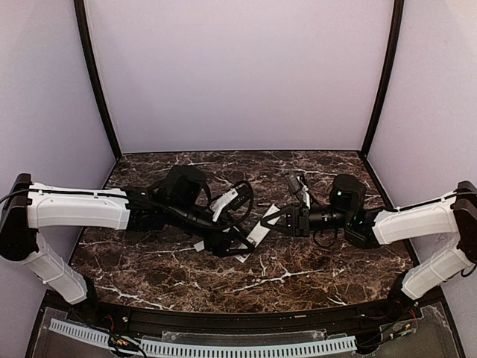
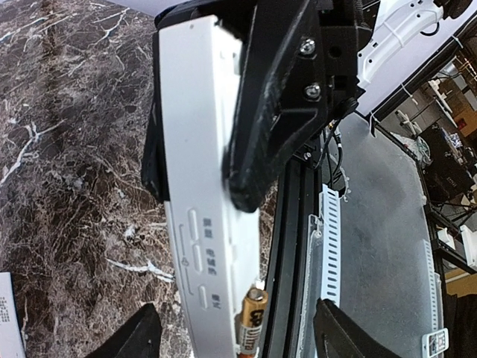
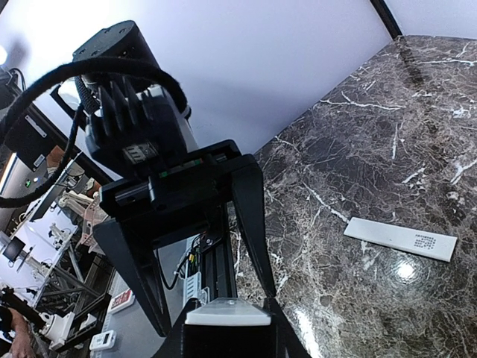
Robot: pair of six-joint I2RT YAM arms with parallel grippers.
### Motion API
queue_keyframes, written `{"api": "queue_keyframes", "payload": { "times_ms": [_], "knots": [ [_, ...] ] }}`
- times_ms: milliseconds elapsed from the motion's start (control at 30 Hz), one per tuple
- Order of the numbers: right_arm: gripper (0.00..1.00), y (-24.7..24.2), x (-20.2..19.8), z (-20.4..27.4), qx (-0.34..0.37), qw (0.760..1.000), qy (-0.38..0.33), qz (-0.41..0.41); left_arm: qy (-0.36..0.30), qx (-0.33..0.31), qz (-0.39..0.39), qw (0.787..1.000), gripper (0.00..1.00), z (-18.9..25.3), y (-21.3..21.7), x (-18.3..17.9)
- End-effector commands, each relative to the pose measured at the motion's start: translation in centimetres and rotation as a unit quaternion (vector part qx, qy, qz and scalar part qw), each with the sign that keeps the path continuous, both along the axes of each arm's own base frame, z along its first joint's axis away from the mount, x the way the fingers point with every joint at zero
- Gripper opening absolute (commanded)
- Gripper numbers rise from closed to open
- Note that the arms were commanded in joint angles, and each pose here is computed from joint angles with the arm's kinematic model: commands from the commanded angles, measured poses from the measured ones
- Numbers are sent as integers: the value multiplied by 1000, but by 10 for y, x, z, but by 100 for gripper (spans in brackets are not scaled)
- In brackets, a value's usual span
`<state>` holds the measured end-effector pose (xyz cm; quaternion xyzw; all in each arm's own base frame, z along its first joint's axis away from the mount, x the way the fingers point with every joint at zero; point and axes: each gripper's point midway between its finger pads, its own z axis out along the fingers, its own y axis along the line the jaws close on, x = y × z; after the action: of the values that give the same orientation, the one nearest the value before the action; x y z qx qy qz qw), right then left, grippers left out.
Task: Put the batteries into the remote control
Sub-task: Press the battery in the battery compartment.
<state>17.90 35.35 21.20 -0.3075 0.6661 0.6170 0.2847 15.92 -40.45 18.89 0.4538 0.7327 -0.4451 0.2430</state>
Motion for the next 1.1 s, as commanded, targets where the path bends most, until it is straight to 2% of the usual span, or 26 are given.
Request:
{"api": "queue_keyframes", "payload": {
  "times_ms": [0, 233, 567, 767, 1067],
  "knots": [
    [0, 3, -1, 22, 21, 999, -33, -3, 5, -1, 4, 1000, 70, -1, -3, 4],
    [0, 4, -2, 24, 20, 999, -35, -4, 6, 20, 18, 1000, 60, -10, -5, 11],
    [0, 2, -4, 29, 22, 999, -43, -6, 7, 45, 26, 999, 39, -25, -2, 14],
    [0, 0, -5, 32, 26, 999, -47, -7, 7, 55, 25, 998, 29, -32, -2, 15],
    [0, -2, -6, 32, 24, 999, -47, -10, 6, 57, 24, 998, 24, -34, -1, 15]
  ]
}}
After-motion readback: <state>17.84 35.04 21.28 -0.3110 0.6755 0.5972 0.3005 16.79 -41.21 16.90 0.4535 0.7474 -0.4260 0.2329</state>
